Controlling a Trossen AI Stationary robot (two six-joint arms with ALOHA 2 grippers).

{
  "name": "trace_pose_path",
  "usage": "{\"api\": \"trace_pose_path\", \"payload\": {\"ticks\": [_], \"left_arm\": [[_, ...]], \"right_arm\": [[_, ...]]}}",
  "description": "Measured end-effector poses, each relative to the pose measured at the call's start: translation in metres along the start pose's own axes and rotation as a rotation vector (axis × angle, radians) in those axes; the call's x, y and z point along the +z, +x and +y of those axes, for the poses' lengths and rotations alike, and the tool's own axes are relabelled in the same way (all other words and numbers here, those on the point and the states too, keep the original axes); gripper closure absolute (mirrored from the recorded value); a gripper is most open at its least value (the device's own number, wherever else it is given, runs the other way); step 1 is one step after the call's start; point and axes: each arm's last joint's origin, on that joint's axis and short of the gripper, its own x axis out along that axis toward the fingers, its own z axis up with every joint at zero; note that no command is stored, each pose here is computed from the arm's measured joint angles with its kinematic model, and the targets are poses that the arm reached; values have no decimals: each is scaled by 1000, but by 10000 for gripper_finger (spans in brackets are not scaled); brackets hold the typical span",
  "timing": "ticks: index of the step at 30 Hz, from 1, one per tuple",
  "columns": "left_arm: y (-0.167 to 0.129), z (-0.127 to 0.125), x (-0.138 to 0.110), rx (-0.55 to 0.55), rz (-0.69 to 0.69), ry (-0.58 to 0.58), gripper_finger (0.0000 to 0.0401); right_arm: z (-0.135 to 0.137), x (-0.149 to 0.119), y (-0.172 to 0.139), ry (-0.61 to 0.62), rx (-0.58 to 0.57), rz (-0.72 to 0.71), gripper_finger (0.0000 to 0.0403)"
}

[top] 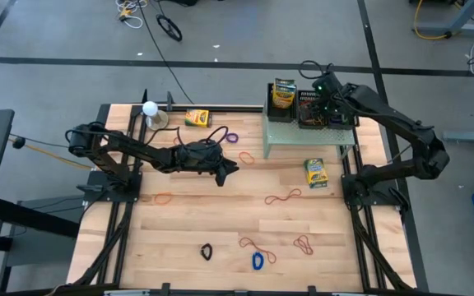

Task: Pick & Place Office Desk Supplies
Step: Put the bottom right orange rubber band into the middle black basket on the shelf, then put the red rubber band into the middle black basket on the shelf

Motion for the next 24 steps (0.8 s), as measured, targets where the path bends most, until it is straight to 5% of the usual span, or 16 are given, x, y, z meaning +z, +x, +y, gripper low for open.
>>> {"api": "trace_pose_path", "payload": {"ticks": [7, 13, 18, 24], "left_arm": [[0, 0, 0, -12, 7, -22, 267], [0, 0, 0, -14, 10, -42, 267], [0, 0, -1, -21, 23, -63, 267], [-2, -1, 1, -23, 27, -73, 266]], "right_arm": [[0, 1, -2, 1, 9, -21, 116], [-4, 1, -19, -2, 53, -100, 121], [-9, -4, -22, 61, 99, -31, 138], [-3, -8, -28, 9, 118, -45, 115]]}}
